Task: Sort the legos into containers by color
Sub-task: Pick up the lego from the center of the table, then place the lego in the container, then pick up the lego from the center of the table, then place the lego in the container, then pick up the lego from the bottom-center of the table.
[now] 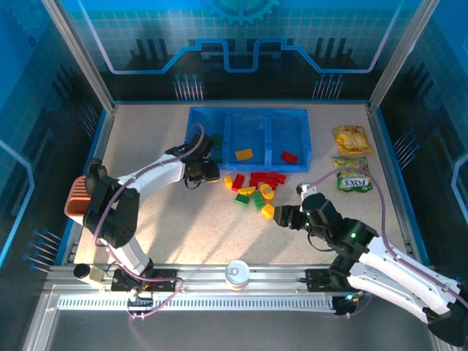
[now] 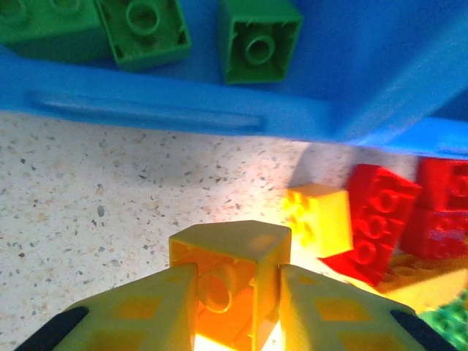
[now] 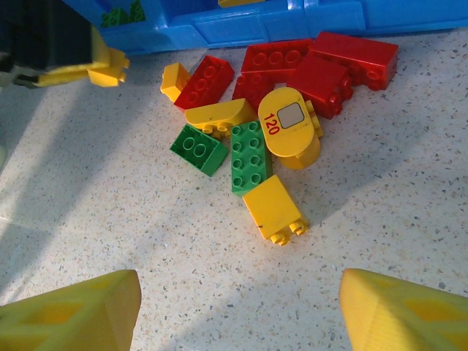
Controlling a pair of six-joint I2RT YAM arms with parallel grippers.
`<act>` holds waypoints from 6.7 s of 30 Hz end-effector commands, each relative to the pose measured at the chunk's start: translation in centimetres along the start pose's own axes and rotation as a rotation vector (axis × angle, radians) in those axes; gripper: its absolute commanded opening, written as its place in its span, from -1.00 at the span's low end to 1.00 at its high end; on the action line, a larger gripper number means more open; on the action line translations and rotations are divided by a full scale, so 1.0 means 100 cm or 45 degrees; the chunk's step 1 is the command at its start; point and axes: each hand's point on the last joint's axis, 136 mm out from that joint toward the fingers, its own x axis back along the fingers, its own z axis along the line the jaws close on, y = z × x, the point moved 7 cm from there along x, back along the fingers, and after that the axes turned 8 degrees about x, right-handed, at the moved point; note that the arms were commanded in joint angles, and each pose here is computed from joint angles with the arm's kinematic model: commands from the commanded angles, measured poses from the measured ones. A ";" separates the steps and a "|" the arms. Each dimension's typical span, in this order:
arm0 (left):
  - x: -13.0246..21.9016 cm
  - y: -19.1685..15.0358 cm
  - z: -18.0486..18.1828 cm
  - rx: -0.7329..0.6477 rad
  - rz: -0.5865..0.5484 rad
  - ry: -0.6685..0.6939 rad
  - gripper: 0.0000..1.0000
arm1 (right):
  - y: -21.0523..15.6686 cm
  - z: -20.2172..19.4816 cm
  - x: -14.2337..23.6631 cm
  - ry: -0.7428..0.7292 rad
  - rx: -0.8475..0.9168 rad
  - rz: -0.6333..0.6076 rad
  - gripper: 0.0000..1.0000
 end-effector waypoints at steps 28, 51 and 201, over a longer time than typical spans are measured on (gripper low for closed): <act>0.000 0.065 -0.122 -0.237 -0.067 -0.216 -0.16 | -0.021 -0.020 0.018 -0.048 -0.072 -0.016 0.46; -0.020 0.059 -0.131 -0.346 0.006 -0.057 0.23 | 0.001 -0.006 0.016 -0.047 0.015 -0.010 0.50; 0.067 -0.105 -0.011 -0.323 -0.099 -0.132 0.44 | -0.017 0.008 -0.132 -0.252 0.353 0.696 -0.27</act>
